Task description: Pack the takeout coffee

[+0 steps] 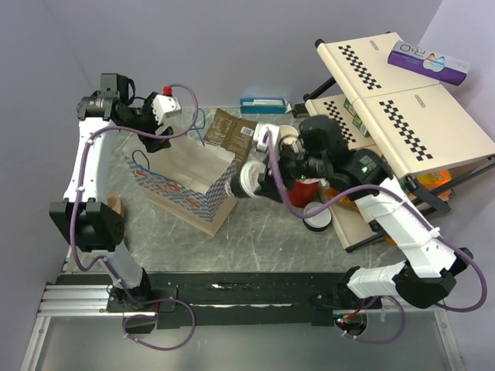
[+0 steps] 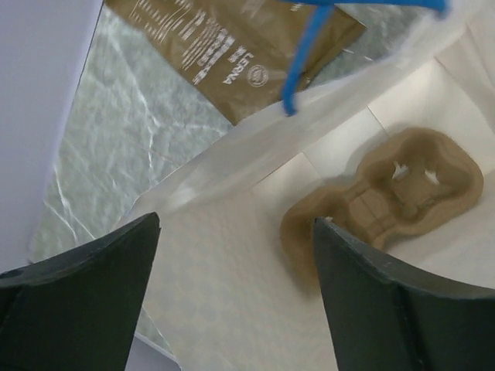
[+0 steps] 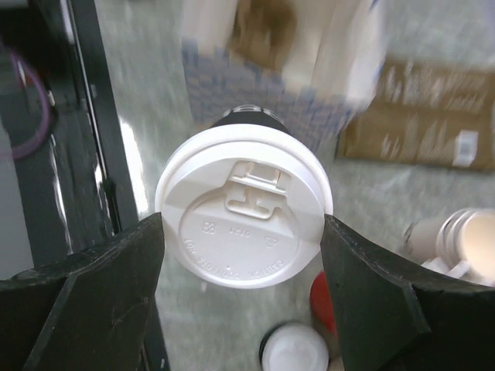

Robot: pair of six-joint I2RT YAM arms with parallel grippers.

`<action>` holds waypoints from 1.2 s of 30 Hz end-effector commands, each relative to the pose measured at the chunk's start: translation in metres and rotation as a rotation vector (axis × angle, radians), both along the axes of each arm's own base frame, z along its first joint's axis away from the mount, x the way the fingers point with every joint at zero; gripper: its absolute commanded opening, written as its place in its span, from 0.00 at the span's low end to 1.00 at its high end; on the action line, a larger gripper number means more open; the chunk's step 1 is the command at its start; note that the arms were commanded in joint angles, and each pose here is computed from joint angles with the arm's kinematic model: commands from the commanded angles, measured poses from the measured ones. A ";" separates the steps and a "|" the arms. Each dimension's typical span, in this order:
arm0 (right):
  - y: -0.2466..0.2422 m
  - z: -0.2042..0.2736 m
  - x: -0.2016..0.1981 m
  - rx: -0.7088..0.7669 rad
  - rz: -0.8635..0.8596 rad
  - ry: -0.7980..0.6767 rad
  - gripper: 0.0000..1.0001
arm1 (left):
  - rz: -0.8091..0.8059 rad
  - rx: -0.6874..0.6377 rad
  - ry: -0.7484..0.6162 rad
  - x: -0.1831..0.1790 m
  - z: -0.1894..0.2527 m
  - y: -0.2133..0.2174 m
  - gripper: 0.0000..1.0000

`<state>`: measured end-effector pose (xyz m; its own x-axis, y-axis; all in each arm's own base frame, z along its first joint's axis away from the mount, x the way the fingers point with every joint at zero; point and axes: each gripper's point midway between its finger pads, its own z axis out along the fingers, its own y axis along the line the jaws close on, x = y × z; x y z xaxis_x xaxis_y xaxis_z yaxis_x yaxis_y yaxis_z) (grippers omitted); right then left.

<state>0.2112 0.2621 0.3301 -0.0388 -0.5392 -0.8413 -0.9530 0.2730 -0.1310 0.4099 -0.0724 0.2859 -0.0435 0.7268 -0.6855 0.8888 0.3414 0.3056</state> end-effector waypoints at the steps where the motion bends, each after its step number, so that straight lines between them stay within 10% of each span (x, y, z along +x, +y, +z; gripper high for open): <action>1: 0.020 0.072 -0.001 0.164 0.055 -0.056 0.00 | 0.291 -0.164 -0.119 0.018 0.047 0.013 0.90; 6: 0.034 0.118 0.008 0.259 0.038 -0.073 0.00 | 0.586 -0.406 -0.107 0.007 0.091 0.034 0.95; 14: 0.073 0.144 0.051 0.316 -0.039 -0.072 0.00 | 0.792 -0.364 0.010 -0.018 0.058 0.066 0.93; 36: 0.103 0.091 0.054 0.178 -0.046 -0.033 0.00 | 0.665 -0.449 0.340 -0.034 0.013 0.042 0.18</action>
<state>0.2670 0.3728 0.4103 -0.0467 -0.3916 -0.9189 -0.9485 0.3059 -0.0822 0.3773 -0.0104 0.2820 -0.6482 0.1501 -0.7465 0.4027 0.8996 -0.1688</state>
